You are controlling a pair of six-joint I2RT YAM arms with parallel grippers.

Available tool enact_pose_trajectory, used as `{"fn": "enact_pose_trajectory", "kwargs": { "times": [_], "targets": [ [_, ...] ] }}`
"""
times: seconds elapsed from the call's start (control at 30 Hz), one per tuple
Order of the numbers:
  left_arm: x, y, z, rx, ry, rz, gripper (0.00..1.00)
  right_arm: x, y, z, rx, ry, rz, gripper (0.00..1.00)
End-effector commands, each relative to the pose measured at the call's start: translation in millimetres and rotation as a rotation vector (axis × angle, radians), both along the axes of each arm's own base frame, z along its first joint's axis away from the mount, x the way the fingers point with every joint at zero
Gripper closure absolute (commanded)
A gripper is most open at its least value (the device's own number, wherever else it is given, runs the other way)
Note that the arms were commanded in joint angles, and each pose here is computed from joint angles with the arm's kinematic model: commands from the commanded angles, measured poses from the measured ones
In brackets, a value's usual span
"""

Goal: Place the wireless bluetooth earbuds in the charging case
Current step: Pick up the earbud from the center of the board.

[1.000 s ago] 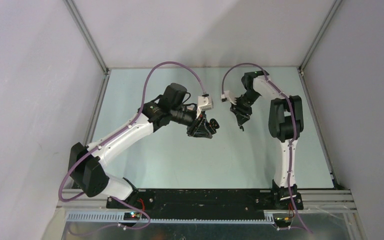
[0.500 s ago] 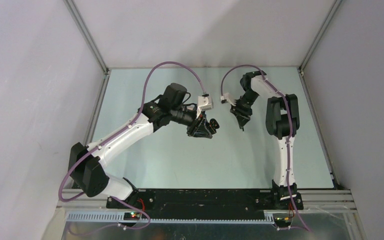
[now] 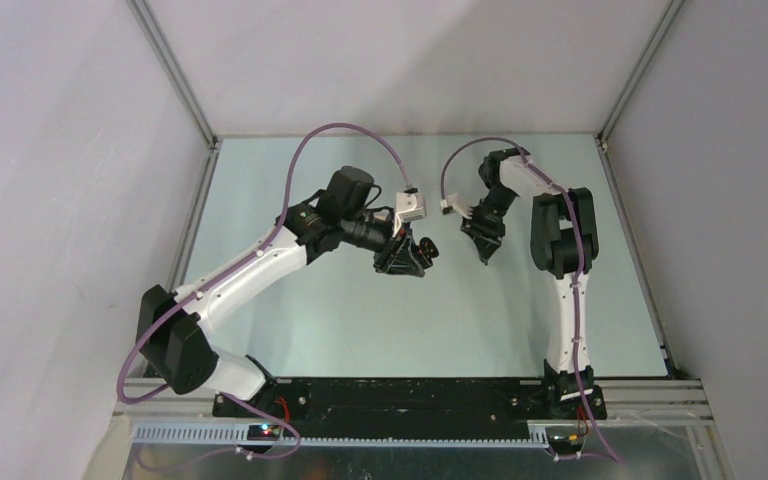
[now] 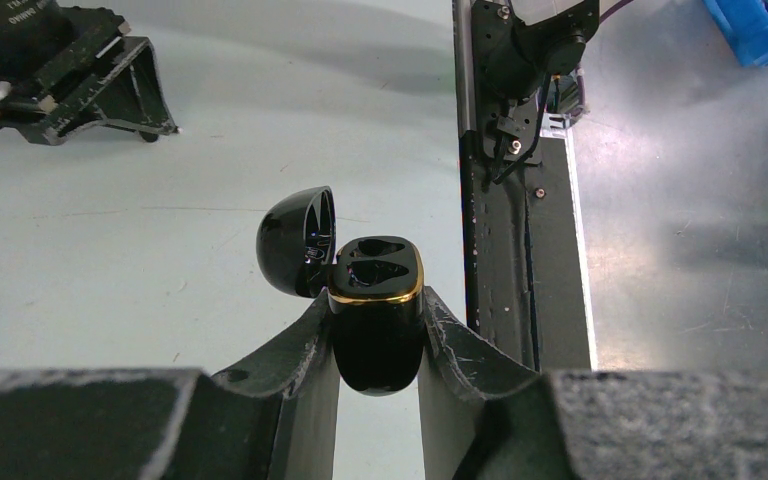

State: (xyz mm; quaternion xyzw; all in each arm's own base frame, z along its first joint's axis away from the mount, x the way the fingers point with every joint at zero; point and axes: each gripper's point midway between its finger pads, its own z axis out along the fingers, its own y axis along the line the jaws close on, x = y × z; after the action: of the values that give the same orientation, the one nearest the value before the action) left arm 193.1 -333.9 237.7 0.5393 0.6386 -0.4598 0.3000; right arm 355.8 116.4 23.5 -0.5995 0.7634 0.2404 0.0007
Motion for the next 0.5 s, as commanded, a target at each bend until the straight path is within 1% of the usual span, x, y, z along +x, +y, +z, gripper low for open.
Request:
{"fn": "enact_pose_trajectory", "kwargs": {
  "times": [0.0,0.33,0.47],
  "targets": [
    [-3.3,-3.2,30.2,-0.067,-0.074,-0.037,1.0,-4.4,-0.7,-1.9,-0.044,-0.022,0.006,0.6],
    [-3.9,-2.4,31.9,-0.072,-0.077,-0.037,1.0,-6.1,3.6,-2.0,-0.049,-0.023,0.003,0.61],
    [-4.3,-2.5,31.8,-0.071,-0.075,-0.037,1.0,-7.0,6.7,-3.2,-0.054,-0.029,0.008,0.67]
  ]
}}
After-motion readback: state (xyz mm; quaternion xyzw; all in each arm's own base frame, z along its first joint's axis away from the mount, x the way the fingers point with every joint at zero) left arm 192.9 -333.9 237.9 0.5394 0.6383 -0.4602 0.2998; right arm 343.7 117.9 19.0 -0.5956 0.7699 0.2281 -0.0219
